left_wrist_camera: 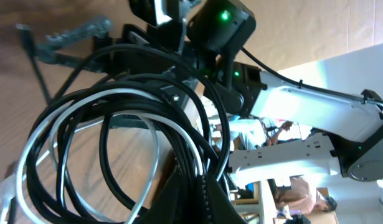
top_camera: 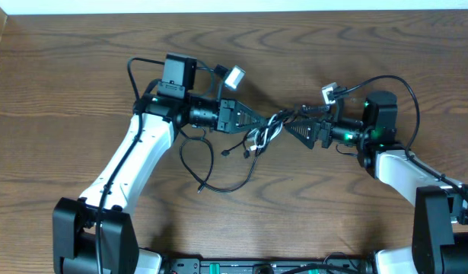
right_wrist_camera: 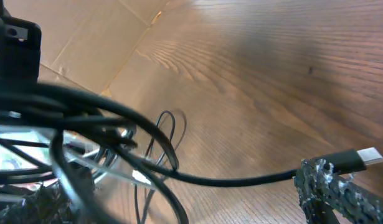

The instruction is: Untangle cables

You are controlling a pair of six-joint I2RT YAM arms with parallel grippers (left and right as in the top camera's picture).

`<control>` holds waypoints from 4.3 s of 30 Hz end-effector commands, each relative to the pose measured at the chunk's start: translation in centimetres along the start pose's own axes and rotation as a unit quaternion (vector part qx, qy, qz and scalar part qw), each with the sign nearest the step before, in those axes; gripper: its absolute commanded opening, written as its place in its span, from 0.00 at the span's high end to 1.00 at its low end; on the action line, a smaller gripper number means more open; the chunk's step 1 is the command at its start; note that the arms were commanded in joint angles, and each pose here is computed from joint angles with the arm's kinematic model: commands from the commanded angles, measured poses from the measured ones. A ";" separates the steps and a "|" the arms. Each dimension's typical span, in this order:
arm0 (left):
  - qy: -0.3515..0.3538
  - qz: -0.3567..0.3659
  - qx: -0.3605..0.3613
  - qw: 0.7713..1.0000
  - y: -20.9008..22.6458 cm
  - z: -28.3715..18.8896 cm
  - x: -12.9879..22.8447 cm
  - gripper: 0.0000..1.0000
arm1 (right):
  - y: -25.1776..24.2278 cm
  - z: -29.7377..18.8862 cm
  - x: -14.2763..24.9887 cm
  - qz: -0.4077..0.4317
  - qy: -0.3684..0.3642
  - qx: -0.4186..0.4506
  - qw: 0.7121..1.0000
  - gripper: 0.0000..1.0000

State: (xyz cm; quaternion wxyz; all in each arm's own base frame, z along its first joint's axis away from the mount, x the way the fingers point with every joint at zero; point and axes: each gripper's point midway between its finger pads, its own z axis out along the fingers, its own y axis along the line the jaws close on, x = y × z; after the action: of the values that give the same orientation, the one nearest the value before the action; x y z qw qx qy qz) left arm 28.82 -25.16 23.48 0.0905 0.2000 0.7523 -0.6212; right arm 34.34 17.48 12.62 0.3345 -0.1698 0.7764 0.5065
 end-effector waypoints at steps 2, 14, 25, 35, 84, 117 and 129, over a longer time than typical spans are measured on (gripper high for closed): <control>0.013 0.006 0.026 1.000 -0.9 0.5 0.5 0.92 | 0.6 0.4 0.7 -0.010 0.010 -0.018 1.000 0.01; 0.012 0.009 0.022 1.000 -0.8 0.5 0.4 0.92 | 2.6 0.6 1.0 -0.035 0.020 -0.069 0.997 0.01; 0.012 0.014 0.022 1.000 -0.8 0.5 0.4 0.92 | 2.5 0.6 1.0 -0.037 0.020 -0.068 0.997 0.18; 0.019 0.013 0.056 0.998 -2.0 0.4 0.7 0.92 | 2.6 0.6 1.0 -0.039 0.020 -0.069 0.997 0.01; 0.002 0.004 -0.142 0.990 4.5 1.8 0.3 0.33 | -0.7 1.9 1.8 0.020 0.023 0.045 0.999 0.99; 0.010 0.148 -0.366 0.918 8.9 3.5 -0.3 0.77 | -1.1 1.9 2.1 0.073 0.024 0.058 0.995 0.99; -0.023 0.096 -0.400 0.911 10.5 0.5 -1.3 0.92 | 0.6 2.1 1.8 0.056 0.028 0.012 0.998 0.57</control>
State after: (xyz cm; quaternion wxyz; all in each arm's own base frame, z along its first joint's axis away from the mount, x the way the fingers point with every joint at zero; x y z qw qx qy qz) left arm 33.05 -26.05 14.16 0.2352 0.2435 0.9029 -0.2648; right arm 34.48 18.82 10.54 0.2982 -0.1108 0.8167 0.4814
